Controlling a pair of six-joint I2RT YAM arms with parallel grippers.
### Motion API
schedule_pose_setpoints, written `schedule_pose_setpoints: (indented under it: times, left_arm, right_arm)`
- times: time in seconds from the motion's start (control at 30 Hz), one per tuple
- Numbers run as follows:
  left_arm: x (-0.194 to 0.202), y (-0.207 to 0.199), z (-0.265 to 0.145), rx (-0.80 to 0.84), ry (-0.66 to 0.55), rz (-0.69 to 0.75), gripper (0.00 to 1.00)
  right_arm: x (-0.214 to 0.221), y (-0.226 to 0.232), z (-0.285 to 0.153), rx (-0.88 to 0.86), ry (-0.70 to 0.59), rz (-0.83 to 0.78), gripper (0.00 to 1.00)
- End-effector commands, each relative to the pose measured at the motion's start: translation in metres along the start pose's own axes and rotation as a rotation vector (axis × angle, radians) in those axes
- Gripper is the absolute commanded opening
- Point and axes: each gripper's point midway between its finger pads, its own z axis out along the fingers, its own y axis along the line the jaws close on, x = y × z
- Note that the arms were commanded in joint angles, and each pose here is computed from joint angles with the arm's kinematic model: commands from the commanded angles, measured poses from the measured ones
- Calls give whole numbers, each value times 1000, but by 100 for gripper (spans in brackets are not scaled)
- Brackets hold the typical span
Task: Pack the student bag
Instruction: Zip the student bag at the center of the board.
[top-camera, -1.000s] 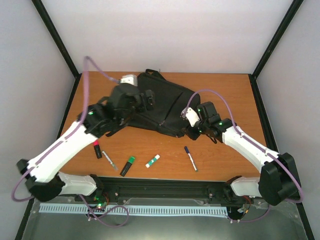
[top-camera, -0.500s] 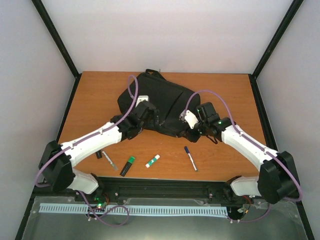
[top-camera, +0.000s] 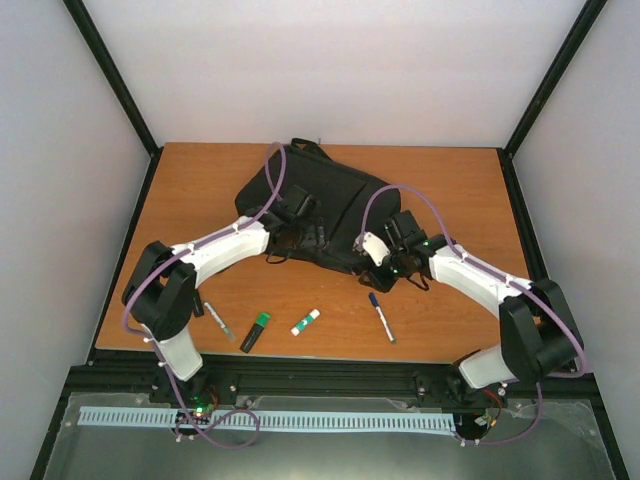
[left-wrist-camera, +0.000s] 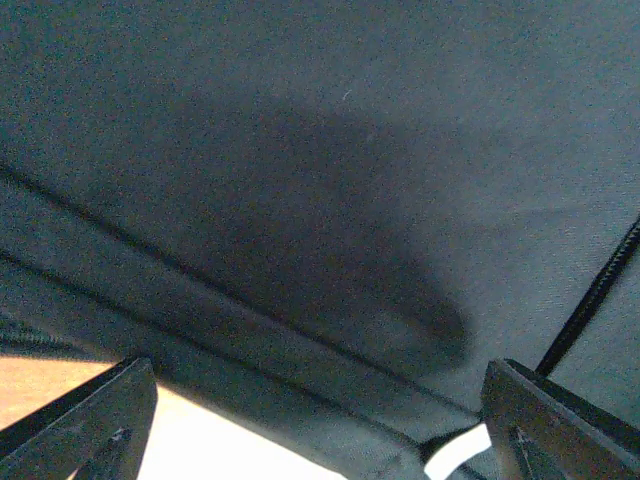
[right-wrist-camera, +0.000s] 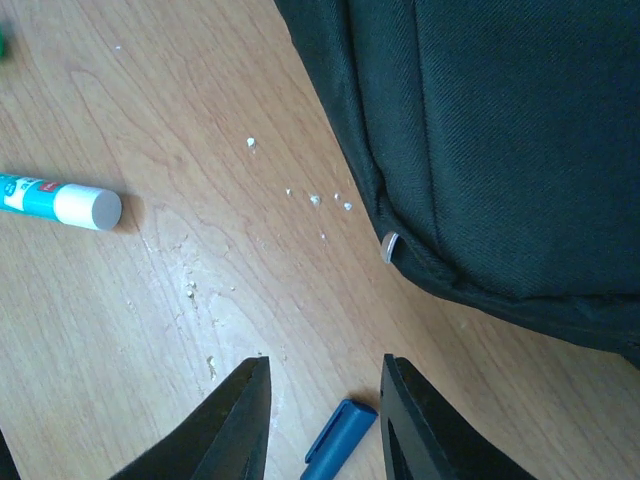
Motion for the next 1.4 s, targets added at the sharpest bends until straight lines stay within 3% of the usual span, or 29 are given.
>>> schedule_pose_setpoints:
  times: [0.0, 0.07, 0.17, 0.27, 0.37, 0.43, 0.67, 0.83, 0.93, 1.17, 1.37]
  left_arm:
    - [13, -9, -6, 86, 33, -97, 83]
    - [18, -15, -7, 142, 47, -165, 75]
    - [29, -24, -8, 215, 99, -248, 71]
    - [33, -35, -7, 272, 131, -286, 74]
    - [36, -42, 1, 279, 164, -293, 85]
    - [39, -47, 7, 288, 189, -297, 84]
    - [46, -57, 21, 319, 226, -323, 62]
    - [45, -68, 20, 360, 234, -324, 19]
    - [39, -76, 13, 388, 229, -315, 3]
    - [24, -82, -14, 419, 182, -303, 1]
    - [24, -84, -21, 430, 178, -290, 1]
  right_arm:
    - [6, 6, 10, -29, 28, -7, 29]
    - [7, 5, 13, -20, 38, -8, 26]
    - [5, 3, 18, -9, 45, -8, 24]
    - [5, 3, 25, -3, 64, -7, 25]
    - [5, -2, 34, 15, 87, 6, 32]
    - [4, -6, 37, 32, 88, 17, 34]
    - [-3, -17, 37, 88, 66, 20, 36]
    - [-15, -26, 32, 143, 20, 8, 38]
    - [-20, -32, 34, 161, 20, 32, 38]
    - [-29, -51, 9, 262, -35, 84, 38]
    - [-30, -54, 3, 223, -65, 128, 34]
